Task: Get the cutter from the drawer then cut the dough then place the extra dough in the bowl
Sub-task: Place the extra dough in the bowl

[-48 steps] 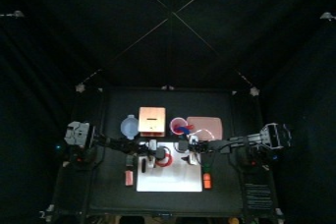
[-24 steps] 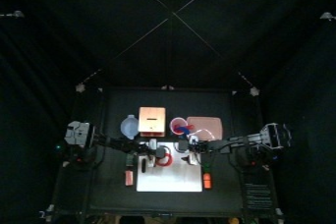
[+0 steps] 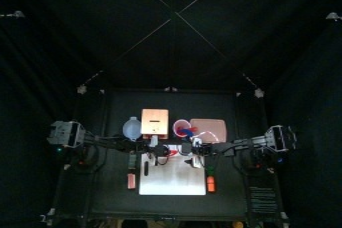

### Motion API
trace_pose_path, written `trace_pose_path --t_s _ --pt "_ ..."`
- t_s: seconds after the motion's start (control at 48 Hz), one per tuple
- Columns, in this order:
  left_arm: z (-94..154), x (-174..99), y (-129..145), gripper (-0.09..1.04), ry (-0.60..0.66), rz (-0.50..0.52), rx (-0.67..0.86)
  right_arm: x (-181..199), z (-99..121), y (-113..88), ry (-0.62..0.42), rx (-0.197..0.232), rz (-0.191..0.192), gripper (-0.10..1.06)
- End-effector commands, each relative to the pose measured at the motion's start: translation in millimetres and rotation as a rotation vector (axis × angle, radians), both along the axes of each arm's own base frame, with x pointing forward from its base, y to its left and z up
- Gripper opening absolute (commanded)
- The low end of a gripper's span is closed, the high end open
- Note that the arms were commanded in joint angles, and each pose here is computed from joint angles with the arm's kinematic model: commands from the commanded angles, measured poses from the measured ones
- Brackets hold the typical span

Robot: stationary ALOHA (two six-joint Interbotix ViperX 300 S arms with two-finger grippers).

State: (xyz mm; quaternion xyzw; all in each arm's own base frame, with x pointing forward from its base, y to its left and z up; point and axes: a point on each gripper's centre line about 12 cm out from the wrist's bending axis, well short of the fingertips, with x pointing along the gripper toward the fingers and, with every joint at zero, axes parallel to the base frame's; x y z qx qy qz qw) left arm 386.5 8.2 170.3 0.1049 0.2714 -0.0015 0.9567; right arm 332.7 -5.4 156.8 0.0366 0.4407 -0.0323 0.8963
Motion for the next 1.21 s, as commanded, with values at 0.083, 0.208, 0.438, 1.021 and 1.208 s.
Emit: trace_pose_path --t_s 0.083,0.208,0.438,1.021,1.208 --pt "43.6 -11.3 20.0 0.57 -0.117 0.030 0.041 2.8 11.7 -1.1 -0.041 -0.006 0.003 0.97" --pt "59.1 -25.5 37.4 0.57 -0.149 0.061 0.074 2.8 11.7 -1.6 -0.041 -0.005 0.000 0.97" --pt "80.1 -62.9 73.2 0.57 -0.166 0.153 0.118 2.4 11.2 -1.6 -0.040 -0.007 0.002 0.97" --pt "116.5 -178.5 89.1 0.57 -0.231 0.342 0.095 -2.1 3.1 -10.7 -0.036 -0.014 -0.017 0.97" --pt "86.1 -190.5 92.9 0.57 -0.141 0.384 0.053 -1.2 2.7 -12.4 -0.042 -0.019 -0.017 0.97"
